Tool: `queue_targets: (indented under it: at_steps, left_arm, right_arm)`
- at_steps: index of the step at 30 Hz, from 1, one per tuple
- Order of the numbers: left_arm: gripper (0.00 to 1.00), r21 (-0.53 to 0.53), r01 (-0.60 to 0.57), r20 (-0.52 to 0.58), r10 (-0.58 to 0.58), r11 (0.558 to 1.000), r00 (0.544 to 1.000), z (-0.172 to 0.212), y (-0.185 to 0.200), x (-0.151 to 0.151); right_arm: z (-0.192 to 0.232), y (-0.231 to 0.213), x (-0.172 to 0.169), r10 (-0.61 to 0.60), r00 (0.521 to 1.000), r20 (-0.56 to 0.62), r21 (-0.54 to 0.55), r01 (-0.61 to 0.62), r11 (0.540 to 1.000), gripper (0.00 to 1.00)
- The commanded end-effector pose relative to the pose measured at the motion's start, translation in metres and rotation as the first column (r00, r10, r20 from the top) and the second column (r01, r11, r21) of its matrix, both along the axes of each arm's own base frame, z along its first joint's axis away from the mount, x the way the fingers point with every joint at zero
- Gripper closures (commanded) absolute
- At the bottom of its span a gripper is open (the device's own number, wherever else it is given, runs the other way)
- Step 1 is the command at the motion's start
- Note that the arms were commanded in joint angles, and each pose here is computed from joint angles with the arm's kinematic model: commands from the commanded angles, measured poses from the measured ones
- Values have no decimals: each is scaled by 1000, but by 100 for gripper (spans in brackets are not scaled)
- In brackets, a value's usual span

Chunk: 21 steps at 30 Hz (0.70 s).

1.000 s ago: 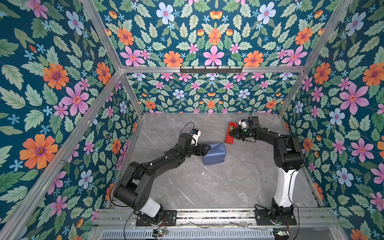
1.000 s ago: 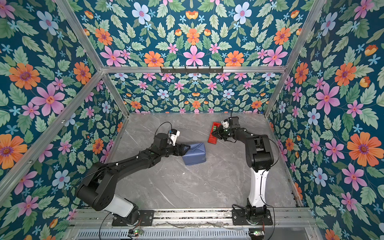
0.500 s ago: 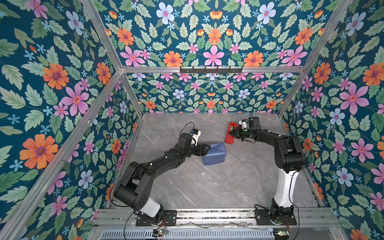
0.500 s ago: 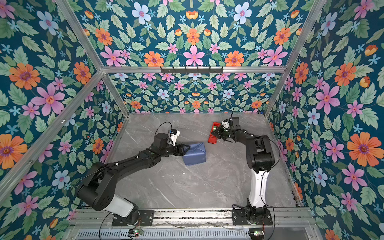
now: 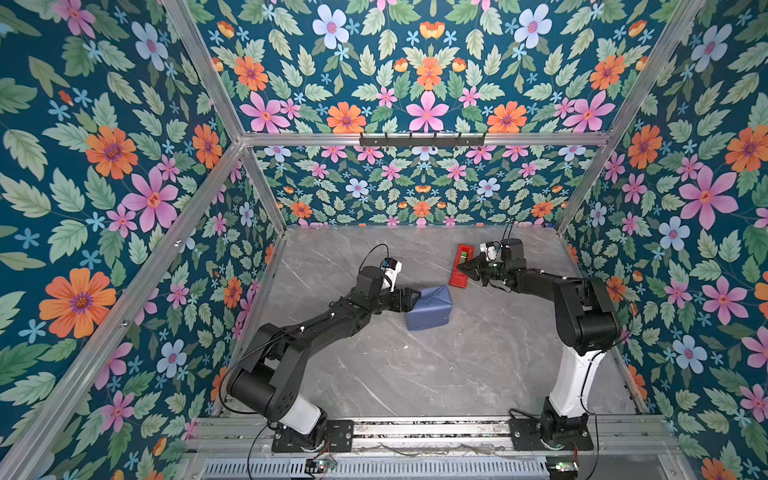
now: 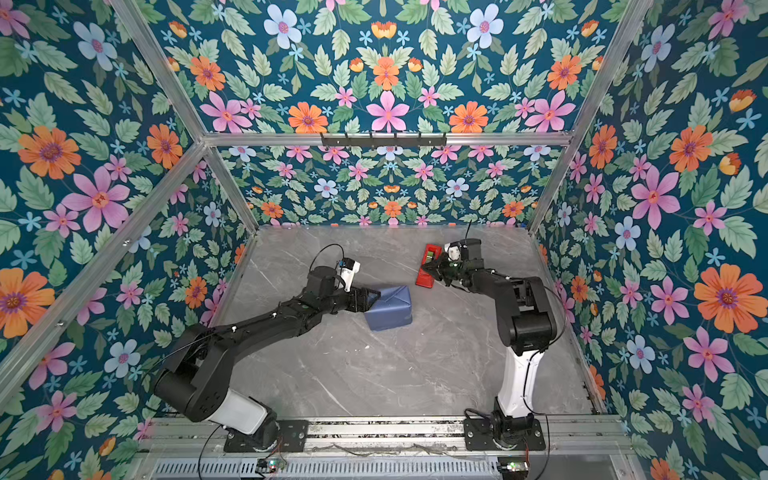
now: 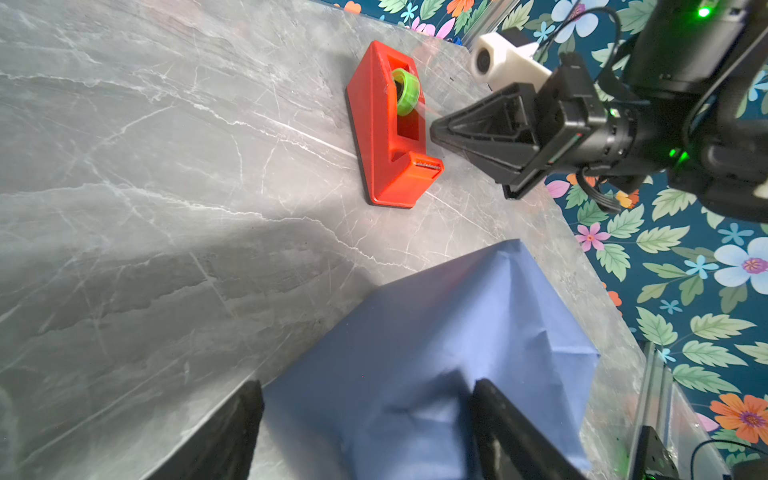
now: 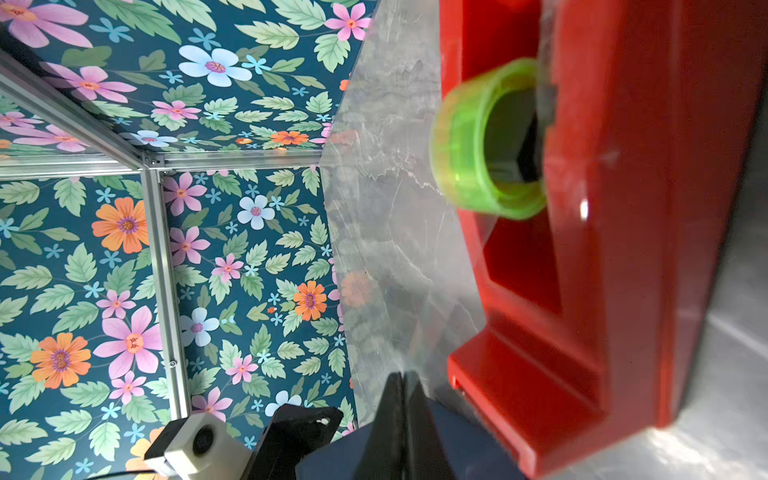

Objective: Wrap the gift box in paper

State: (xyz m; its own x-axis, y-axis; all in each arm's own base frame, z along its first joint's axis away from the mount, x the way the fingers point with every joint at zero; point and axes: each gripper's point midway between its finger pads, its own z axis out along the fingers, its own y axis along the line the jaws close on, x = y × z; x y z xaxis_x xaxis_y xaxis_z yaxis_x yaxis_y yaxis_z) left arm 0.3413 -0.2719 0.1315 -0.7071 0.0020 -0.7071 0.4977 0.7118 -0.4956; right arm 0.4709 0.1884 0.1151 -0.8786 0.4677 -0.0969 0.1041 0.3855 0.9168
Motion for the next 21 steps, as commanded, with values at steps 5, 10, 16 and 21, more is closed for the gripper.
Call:
queue_targets:
  at_steps: [5,10,16,21]
  left_arm:
    - [20,62,3,-59,1,998,998,-18,8,-9]
    - [20,62,3,-60,1,998,998,-19,7,-9]
    - [20,63,3,-60,0,998,998,-20,8,-9]
    - [20,63,3,-62,1,998,998,-21,7,-9]
  right_arm:
    - [11,11,-25,31,999,37,28,-32,999,100]
    - [-1,18,-40,36,999,15,8,-36,999,100]
    - [-31,15,-45,22,999,-42,-25,-23,999,100]
    - [-54,6,-48,-16,997,-76,-96,8,995,100]
